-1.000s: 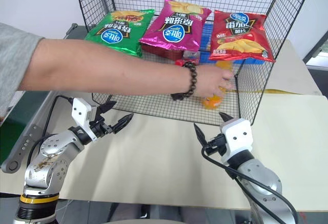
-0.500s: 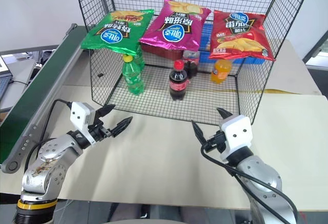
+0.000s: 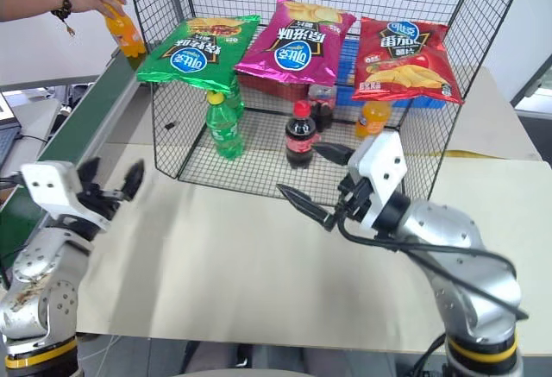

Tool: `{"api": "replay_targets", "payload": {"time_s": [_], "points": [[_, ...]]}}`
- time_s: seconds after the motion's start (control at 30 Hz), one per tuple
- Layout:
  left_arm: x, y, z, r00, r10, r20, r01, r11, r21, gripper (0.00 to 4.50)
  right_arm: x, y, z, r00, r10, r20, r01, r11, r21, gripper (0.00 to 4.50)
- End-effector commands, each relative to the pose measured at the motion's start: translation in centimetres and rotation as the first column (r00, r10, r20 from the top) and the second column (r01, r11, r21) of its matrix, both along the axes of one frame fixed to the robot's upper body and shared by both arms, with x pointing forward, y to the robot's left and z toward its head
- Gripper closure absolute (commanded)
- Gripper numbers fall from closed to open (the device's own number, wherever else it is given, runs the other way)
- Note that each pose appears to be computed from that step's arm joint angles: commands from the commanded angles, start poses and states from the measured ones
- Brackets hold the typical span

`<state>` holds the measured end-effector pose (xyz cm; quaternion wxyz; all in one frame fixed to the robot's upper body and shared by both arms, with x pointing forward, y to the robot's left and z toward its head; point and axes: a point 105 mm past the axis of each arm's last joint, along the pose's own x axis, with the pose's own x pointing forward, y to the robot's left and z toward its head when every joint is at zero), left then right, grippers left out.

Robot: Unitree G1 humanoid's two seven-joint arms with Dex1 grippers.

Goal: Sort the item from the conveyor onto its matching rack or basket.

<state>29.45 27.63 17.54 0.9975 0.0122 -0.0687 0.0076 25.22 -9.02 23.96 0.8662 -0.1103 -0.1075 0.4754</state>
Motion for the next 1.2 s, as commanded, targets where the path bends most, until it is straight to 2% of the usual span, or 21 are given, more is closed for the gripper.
{"api": "replay_targets", "payload": {"time_s": [0.03, 0.17, 0.37, 0.67, 1.2], "points": [[0.5, 2.6, 2.2, 0.995, 0.076, 0.066, -0.078, 0.997, 0.029, 0.05, -0.4, 0.8, 1.8, 0.995, 0.103, 0.019, -0.103, 0.995, 0.005, 0.0], [1.3, 4.4, 3.7, 0.986, 0.122, 0.111, -0.127, 0.991, 0.041, 0.05, -0.5, 1.4, 2.6, 0.982, 0.189, 0.009, -0.188, 0.982, -0.024, 0.0], [1.6, 8.0, 4.8, 0.963, 0.229, 0.142, -0.234, 0.972, 0.02, 0.05, -0.4, 1.9, 4.2, 0.972, 0.236, 0.023, -0.235, 0.972, -0.011, 0.0], [1.0, 11.1, 4.2, 0.964, 0.249, 0.089, -0.25, 0.968, 0.006, 0.05, -0.7, 2.3, 4.5, 0.966, 0.256, 0.037, -0.255, 0.967, -0.018, 0.0], [0.9, 11.7, 3.4, 0.974, 0.219, 0.053, -0.22, 0.975, 0.015, 0.05, -0.9, 2.6, 5.0, 0.96, 0.277, 0.049, -0.277, 0.961, -0.019, 0.0]]}}
